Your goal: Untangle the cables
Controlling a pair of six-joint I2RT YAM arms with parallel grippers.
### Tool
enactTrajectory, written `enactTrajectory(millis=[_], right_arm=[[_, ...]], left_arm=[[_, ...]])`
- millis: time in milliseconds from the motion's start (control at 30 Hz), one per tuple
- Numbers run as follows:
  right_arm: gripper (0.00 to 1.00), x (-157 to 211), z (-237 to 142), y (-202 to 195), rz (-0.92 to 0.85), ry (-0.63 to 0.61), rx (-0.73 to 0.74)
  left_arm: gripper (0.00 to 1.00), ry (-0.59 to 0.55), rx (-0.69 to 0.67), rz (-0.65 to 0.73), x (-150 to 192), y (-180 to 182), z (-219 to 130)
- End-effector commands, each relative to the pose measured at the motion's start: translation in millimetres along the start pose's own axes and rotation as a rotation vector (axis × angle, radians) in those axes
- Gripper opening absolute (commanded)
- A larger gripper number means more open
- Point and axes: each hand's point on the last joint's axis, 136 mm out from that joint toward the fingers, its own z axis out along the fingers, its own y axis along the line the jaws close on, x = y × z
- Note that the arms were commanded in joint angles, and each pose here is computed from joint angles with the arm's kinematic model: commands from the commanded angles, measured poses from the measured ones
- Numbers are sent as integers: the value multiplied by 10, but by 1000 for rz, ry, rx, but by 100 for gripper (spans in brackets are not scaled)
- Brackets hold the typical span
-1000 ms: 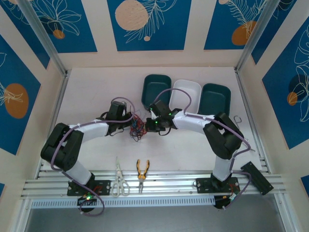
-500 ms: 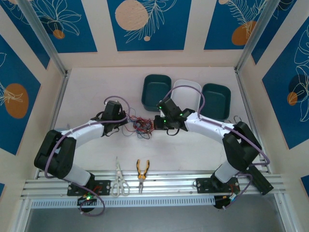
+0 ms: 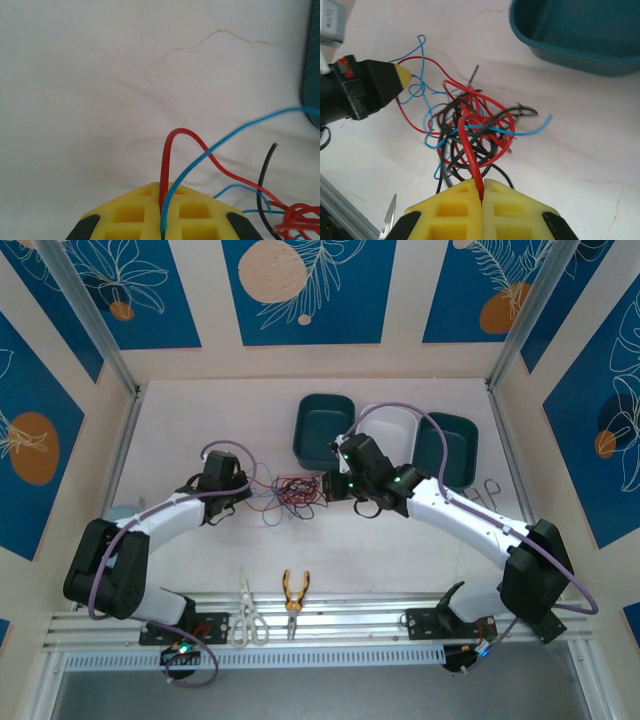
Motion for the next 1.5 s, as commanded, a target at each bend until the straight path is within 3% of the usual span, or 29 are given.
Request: enactTrajectory(millis=[0,233,500,700,867,1233,1333,1467], right_arm=[[0,-217,-166,155,-64,-66,-8],[0,-237,-32,232,-34,-42,-28],[0,-341,-29,374,-23,-52,-78],[0,-462,-113,426,-27,-81,-80],[0,-519,-144,484,-23,-95,-100],[0,-621,-239,563,-22,-162,-134],[0,-639,-274,561,-23,-175,-133],[0,-659,-309,579,-26,-192,-142]], left_arm=[[9,-24,10,20,-79,-8,-108],[48,-45,123,31,-234,-269,-392],[100,-40,311,74,-178,-669,-634],[100,-145,605,270,-59,-1290,-918],[100,-218,775,385,-24,-1636,-1151],[100,-174,691,290,-12,-1619,-744],[94,-125,653,279,84,-1546,-603],[79,-72,598,269,212,-1431,-443]])
